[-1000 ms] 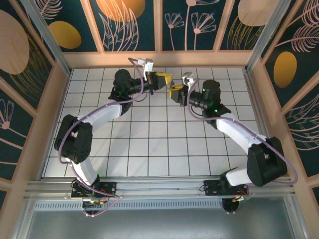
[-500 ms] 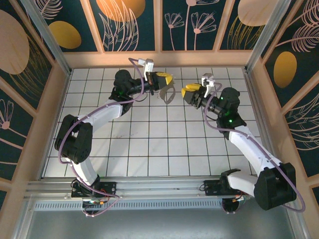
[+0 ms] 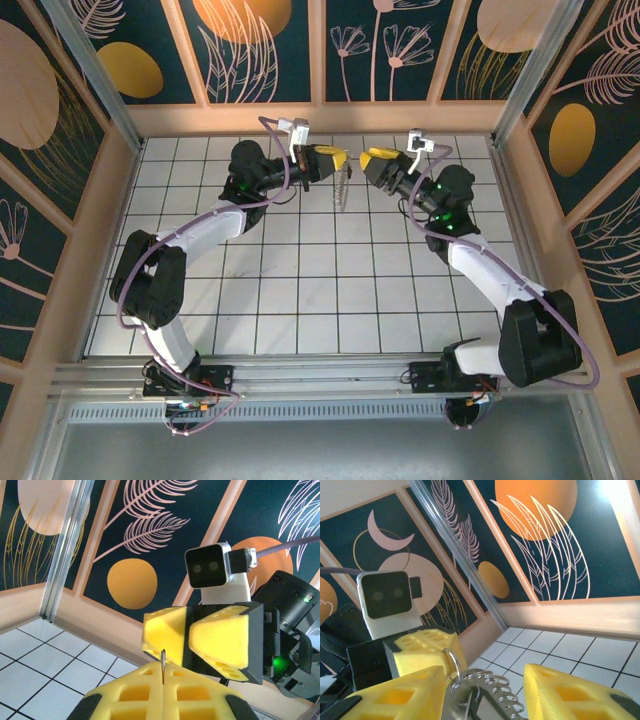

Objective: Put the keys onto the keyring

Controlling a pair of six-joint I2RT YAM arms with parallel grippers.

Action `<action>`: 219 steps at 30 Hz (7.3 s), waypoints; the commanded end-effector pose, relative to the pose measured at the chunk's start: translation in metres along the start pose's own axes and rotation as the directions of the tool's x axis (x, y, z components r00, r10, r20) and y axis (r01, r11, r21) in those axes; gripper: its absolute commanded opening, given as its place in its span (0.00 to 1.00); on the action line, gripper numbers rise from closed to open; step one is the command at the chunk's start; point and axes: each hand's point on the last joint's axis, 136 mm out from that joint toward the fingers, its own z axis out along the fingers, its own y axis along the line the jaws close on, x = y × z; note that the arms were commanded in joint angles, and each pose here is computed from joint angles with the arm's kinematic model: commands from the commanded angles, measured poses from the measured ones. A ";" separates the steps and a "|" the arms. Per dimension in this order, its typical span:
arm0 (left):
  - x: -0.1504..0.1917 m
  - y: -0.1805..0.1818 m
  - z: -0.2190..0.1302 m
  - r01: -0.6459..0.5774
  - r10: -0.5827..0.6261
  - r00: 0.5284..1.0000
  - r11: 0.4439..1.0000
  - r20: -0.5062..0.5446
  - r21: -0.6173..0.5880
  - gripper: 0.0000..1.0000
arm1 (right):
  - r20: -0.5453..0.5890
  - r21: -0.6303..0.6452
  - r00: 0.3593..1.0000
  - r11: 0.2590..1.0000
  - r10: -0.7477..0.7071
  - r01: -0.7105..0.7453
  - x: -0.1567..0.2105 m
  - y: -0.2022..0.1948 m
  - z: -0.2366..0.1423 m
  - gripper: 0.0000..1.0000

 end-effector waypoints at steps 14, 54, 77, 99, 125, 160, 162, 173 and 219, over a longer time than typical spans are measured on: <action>-0.012 -0.016 0.000 -0.040 0.039 0.999 0.998 0.030 0.042 0.00 | 0.025 -0.157 0.998 0.987 0.049 -0.044 -0.012 0.020 0.025 0.43; -0.016 -0.017 0.000 -0.097 0.097 0.995 0.995 0.001 0.016 0.19 | -0.064 -0.149 0.997 0.988 -0.047 0.037 -0.009 0.021 0.019 0.00; -0.003 0.000 -0.011 -0.190 0.203 0.957 0.979 -0.208 0.079 0.31 | -0.363 -0.263 0.911 0.959 -0.196 0.101 0.023 0.013 0.019 0.00; 0.023 0.014 -0.005 -0.097 0.128 0.960 0.986 -0.251 0.132 0.31 | -0.356 -0.291 0.914 0.953 -0.194 0.090 0.023 0.015 0.021 0.00; 0.026 0.002 0.007 -0.085 0.131 0.962 0.977 -0.239 0.193 0.18 | -0.359 -0.293 0.914 0.953 -0.187 0.080 0.027 0.015 0.021 0.00; -0.003 -0.004 -0.003 -0.045 0.047 0.997 0.999 -0.053 0.031 0.00 | -0.021 0.301 0.984 0.938 -0.175 0.173 0.031 -0.034 -0.047 0.49; -0.003 -0.004 -0.005 -0.032 0.032 0.999 0.999 -0.043 0.019 0.00 | -0.036 0.321 0.979 0.925 -0.200 0.201 0.046 -0.034 -0.045 0.49; 0.000 -0.010 -0.011 -0.006 0.007 1.000 1.000 -0.027 0.021 0.00 | -0.071 0.263 0.959 0.922 -0.274 0.283 0.074 -0.014 -0.018 0.49; -0.011 -0.022 -0.004 -0.040 0.041 0.999 0.998 -0.020 0.058 0.00 | -0.178 0.243 0.903 0.872 -0.390 0.425 0.073 -0.003 -0.012 0.00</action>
